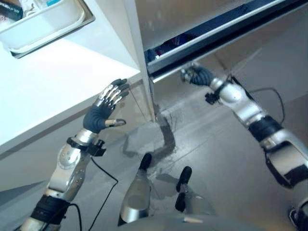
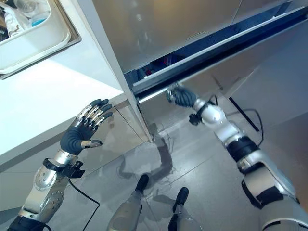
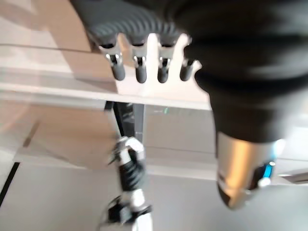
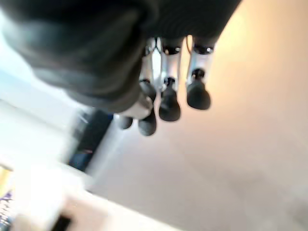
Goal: Take the drinks into the refrigerator
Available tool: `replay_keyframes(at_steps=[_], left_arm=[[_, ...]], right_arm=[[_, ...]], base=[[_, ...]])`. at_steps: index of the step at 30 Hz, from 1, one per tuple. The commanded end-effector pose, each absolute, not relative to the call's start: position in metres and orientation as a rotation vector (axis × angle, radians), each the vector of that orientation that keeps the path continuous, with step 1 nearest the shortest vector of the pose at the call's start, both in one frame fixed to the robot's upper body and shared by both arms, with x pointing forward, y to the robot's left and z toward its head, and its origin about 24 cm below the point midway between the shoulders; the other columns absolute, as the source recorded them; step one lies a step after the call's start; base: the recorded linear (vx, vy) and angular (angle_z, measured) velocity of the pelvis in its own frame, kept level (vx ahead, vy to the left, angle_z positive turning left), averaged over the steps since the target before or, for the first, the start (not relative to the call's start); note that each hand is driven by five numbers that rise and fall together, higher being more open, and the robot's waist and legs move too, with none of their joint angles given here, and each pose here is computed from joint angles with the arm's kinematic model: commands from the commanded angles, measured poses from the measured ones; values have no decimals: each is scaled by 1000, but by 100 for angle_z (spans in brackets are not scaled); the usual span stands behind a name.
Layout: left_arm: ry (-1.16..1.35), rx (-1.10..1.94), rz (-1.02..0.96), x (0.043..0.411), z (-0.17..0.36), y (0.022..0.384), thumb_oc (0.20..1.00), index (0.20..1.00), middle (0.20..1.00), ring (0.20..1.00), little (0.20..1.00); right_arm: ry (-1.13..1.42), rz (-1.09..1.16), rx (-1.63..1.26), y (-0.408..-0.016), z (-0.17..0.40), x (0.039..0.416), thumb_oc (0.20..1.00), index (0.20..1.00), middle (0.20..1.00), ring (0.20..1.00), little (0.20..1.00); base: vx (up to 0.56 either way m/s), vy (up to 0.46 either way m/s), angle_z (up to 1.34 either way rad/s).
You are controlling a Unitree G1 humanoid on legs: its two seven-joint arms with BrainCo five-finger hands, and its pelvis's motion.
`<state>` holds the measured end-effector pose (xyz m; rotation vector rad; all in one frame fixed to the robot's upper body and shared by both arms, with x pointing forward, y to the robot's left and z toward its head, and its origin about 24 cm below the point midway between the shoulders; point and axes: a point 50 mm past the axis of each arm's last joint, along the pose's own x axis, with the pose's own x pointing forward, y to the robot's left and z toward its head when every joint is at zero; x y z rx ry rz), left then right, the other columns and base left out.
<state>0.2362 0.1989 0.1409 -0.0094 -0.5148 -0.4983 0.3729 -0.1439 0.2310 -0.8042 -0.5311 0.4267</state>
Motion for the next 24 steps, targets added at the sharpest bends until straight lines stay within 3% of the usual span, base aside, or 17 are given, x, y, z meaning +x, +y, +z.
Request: replay_keyframes(at_steps=[1,6,12,17,19,24], left_arm=[[-652,-21,-569,223,167,192,1000,1000,1000,1000,1000],[-654,-21,-553,226,167,194,1000,1000,1000,1000,1000],[-663,-7,-506,226,167,197,1000,1000,1000,1000,1000],[-651,-11,-443,225,159,199,1000,1000,1000,1000,1000],[-631,-9,-393,226,151,203,1000,1000,1000,1000,1000],[-605,-7,-346,225,141,206,1000,1000,1000,1000,1000]], right_arm=[[-750,387,-780,-129,290,369,200,200,200,200,200],[-800,335,-726,-126,306,370,200,200,200,200,200],[-752,407,-675,-119,274,364,200,200,200,200,200],[-594,393,-482,-135,203,356,200,200,200,200,200],[-460,363,-351,-146,147,338,200,200,200,200,200],[-275,250,-295,-178,86,313,200,200,200,200,200]], base=[[21,5,5],[3,15,8],[-12,34,-2],[-5,31,-11],[0,29,-10],[6,11,-8]])
